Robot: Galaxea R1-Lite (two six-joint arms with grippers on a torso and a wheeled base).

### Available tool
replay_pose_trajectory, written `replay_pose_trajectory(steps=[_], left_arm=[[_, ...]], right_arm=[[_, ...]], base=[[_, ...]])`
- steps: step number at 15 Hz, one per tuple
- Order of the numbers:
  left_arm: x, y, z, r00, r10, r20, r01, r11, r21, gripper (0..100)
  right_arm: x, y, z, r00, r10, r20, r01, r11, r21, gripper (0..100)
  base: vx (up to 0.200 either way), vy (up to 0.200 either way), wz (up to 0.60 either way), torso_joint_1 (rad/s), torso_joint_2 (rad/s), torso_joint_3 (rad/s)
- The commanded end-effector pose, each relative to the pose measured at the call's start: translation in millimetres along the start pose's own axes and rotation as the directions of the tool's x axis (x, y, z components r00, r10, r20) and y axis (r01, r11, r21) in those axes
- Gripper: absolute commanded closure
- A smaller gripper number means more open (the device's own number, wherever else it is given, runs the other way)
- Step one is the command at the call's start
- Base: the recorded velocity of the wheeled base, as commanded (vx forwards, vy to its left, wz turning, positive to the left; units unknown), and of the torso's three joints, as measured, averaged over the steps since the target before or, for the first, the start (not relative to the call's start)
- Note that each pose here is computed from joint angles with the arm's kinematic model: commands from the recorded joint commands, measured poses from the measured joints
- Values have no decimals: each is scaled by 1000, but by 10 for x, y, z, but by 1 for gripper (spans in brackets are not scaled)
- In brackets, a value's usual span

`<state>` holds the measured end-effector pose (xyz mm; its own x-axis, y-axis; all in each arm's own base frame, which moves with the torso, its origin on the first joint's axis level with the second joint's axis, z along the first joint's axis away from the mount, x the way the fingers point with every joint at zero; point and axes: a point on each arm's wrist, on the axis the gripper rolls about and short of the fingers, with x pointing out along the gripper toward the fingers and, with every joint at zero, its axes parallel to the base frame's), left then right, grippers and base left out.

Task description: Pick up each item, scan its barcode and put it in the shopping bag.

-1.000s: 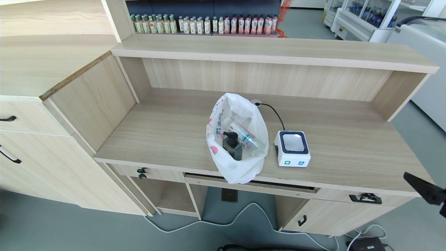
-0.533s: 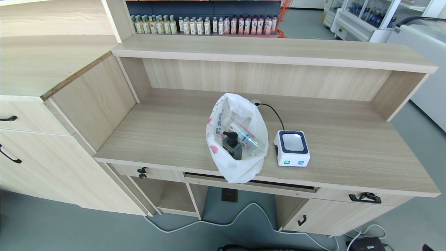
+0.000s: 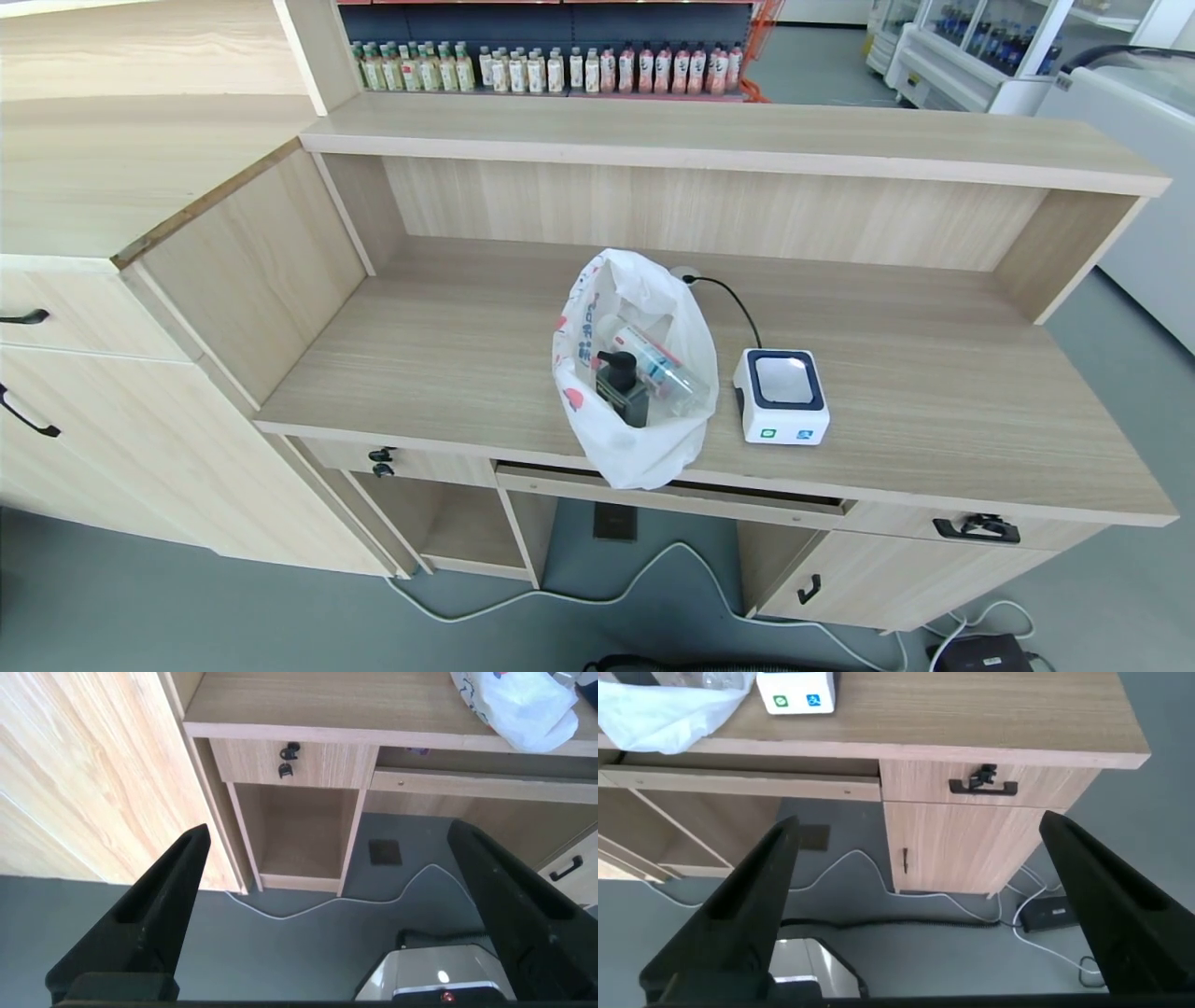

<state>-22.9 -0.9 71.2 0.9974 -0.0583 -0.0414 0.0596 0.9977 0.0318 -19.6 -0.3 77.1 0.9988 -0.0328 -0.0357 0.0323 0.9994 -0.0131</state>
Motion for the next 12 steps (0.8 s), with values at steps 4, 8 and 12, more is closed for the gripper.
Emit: replay_pose_trajectory(steps=[4, 8, 12], left_arm=[[1, 0, 0, 1000, 0, -1, 0, 1000, 0, 0], [1, 0, 0, 1000, 0, -1, 0, 1000, 0, 0], [1, 0, 0, 1000, 0, -1, 0, 1000, 0, 0]], right_arm=[[-32, -4, -11, 999, 8, 42, -8, 1000, 13, 0], [-32, -4, -11, 999, 8, 42, -8, 1000, 13, 0], [-32, -4, -11, 999, 8, 42, -8, 1000, 13, 0]], base=[[0, 0, 0, 0, 0, 0], [0, 0, 0, 0, 0, 0], [0, 0, 0, 0, 0, 0]])
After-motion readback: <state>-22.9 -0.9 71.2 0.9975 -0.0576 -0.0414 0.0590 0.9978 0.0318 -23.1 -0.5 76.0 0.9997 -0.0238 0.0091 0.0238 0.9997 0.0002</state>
